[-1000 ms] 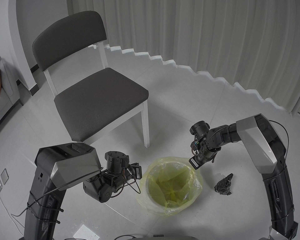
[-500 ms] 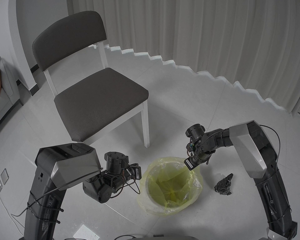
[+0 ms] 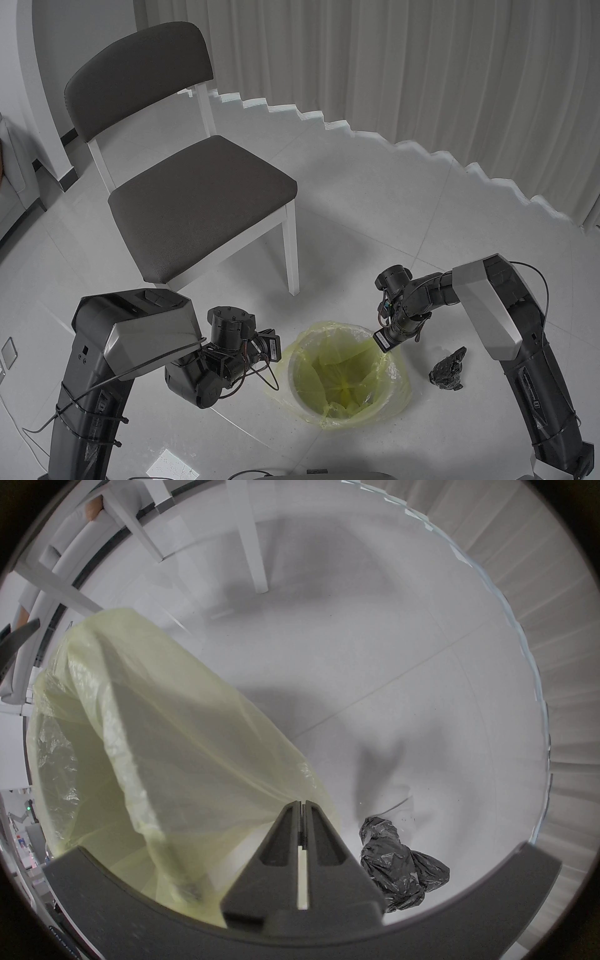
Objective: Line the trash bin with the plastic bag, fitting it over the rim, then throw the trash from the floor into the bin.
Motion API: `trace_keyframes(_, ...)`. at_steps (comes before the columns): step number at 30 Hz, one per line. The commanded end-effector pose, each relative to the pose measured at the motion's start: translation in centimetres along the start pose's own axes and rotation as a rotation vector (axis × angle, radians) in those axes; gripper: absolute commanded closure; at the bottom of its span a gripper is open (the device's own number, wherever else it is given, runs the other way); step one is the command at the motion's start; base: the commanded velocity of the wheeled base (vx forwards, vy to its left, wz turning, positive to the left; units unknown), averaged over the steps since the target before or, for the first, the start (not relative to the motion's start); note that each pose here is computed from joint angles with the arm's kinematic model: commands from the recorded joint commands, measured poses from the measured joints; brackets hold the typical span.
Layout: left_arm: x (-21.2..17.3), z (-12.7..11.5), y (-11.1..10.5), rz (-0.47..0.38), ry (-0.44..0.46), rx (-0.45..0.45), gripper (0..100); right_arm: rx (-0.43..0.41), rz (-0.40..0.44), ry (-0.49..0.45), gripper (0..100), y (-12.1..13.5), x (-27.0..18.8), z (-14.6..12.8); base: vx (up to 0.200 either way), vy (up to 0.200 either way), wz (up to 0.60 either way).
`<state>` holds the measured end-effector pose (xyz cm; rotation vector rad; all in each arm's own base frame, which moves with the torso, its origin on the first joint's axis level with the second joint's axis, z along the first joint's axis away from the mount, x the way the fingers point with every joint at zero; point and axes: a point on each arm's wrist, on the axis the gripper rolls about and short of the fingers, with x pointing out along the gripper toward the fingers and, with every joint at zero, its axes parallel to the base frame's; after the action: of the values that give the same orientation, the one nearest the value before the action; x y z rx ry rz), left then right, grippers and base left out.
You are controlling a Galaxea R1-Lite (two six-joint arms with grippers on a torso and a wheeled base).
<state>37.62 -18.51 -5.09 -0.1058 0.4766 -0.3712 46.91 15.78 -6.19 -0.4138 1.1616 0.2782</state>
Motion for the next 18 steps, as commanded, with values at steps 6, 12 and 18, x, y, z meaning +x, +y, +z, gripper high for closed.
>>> trace_keyframes(6, 0.1, -0.1, 0.2, 0.005, 0.001, -0.002, 100, 0.066, 0.018, -0.081, 100, -2.8, -4.1, 1.4, 0.0, 0.0, 0.0)
trace_keyframes(12, -0.1, -0.1, 0.3, 0.007, 0.002, -0.003, 100, 0.129, -0.001, -0.018, 100, -6.9, -5.5, 0.2, 0.0, 0.0, 0.0)
trace_keyframes(18, -0.6, 0.0, 0.1, 0.002, 0.006, 0.001, 100, 0.191, -0.022, 0.015, 100, -9.9, -3.7, -1.3, 0.0, 0.0, 0.0)
